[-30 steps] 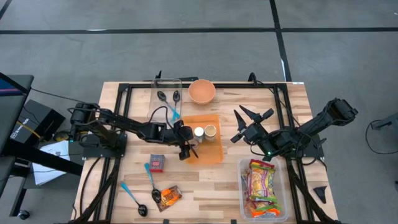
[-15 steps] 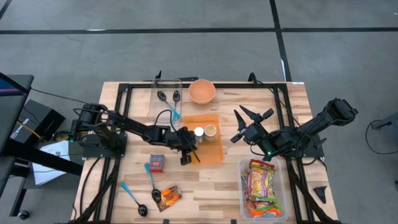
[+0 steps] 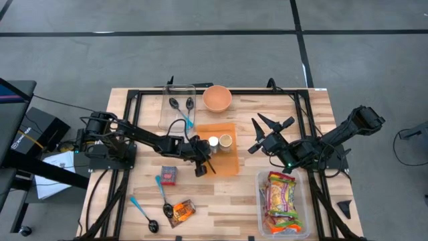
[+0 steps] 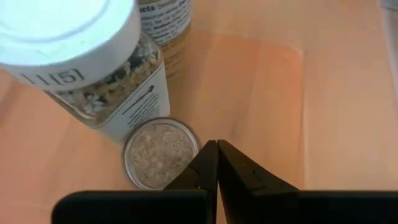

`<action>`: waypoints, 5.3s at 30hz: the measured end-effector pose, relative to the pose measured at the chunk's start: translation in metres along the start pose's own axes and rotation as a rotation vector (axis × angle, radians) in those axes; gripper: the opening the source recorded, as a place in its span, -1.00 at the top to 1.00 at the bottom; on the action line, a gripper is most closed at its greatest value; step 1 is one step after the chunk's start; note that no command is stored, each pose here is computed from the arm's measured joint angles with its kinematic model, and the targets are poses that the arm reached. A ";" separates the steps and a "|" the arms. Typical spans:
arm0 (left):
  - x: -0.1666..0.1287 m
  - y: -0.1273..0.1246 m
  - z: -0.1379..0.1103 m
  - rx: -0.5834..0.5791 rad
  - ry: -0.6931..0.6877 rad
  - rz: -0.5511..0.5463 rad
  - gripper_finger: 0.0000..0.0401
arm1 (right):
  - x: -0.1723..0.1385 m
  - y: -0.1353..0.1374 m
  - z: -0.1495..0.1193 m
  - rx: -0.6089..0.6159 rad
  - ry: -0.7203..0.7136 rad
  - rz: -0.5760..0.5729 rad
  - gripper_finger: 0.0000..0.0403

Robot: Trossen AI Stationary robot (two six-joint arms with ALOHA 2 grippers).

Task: Pick & Place Food Item
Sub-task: Put the brown seasoning bottle into the orange bin, then put the red seasoning can into the orange bin

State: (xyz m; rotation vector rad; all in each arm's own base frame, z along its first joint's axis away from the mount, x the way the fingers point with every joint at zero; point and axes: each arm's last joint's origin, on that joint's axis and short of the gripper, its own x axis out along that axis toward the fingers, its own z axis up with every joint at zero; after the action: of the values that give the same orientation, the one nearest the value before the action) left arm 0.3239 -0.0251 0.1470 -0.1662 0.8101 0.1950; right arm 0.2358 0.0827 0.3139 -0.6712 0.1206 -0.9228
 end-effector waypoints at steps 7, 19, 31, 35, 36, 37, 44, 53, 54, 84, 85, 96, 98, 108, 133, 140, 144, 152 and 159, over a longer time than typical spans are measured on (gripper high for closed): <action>0.000 0.002 -0.001 -0.003 -0.003 0.044 1.00 | 0.000 0.000 0.000 0.000 0.000 0.000 0.43; -0.006 0.002 0.005 0.037 -0.046 0.056 1.00 | 0.000 0.000 0.000 0.000 0.000 0.000 0.43; -0.090 -0.012 0.030 0.229 -0.226 -0.052 1.00 | 0.000 0.000 0.000 -0.001 0.000 0.000 0.43; -0.118 -0.019 0.022 0.217 -0.175 -0.184 1.00 | 0.000 0.000 0.000 -0.001 0.000 0.000 0.43; -0.124 -0.021 0.019 0.205 -0.165 -0.202 1.00 | 0.000 0.000 0.000 -0.001 0.000 0.000 0.43; -0.129 -0.023 0.016 0.191 -0.150 -0.214 0.99 | 0.000 0.000 0.000 -0.001 0.000 0.000 0.43; -0.143 -0.038 -0.023 0.153 0.032 -0.252 0.62 | 0.000 0.000 0.000 -0.001 0.002 0.000 0.43; -0.140 -0.056 -0.074 0.017 0.309 -0.201 -0.32 | 0.000 0.000 0.000 0.008 0.005 -0.001 0.43; -0.142 -0.056 -0.079 -0.004 0.343 -0.184 -0.41 | 0.000 0.000 0.000 0.007 0.005 -0.001 0.43; -0.119 -0.060 -0.116 -0.051 0.131 -0.272 -0.50 | 0.000 0.000 0.000 0.008 0.007 -0.002 0.43; -0.119 -0.060 -0.116 -0.053 0.129 -0.273 -0.50 | 0.000 0.000 0.000 0.008 0.007 -0.002 0.43; -0.122 -0.061 -0.118 0.183 0.042 -0.211 -0.37 | 0.000 0.000 0.000 0.008 0.007 -0.002 0.43; -0.123 -0.062 -0.119 0.259 -0.007 -0.164 -0.31 | 0.000 0.000 0.000 0.008 0.007 -0.002 0.43; -0.123 -0.052 -0.127 0.259 0.028 -0.010 -0.30 | 0.000 0.000 0.000 0.010 0.006 -0.002 0.43; -0.116 -0.040 -0.143 0.140 0.055 0.024 -0.42 | 0.000 0.000 0.000 0.010 0.007 -0.002 0.43; -0.129 -0.040 -0.137 0.127 -0.023 -0.030 -0.42 | 0.000 0.000 0.000 0.010 0.008 -0.002 0.43; -0.134 -0.036 -0.136 0.124 -0.024 -0.013 -0.42 | 0.000 0.000 0.000 0.009 0.008 -0.002 0.43; -0.132 -0.037 -0.138 0.110 -0.003 -0.020 -0.42 | 0.000 0.000 0.000 0.011 0.012 -0.001 0.43; -0.129 -0.039 -0.140 0.103 0.009 -0.011 -0.42 | 0.000 0.000 0.000 0.011 0.012 -0.001 0.43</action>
State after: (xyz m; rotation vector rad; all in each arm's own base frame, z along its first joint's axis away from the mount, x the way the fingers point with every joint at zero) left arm 0.1483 -0.1075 0.1493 -0.0752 0.8261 0.1418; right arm 0.2359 0.0826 0.3134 -0.6560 0.1261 -0.9285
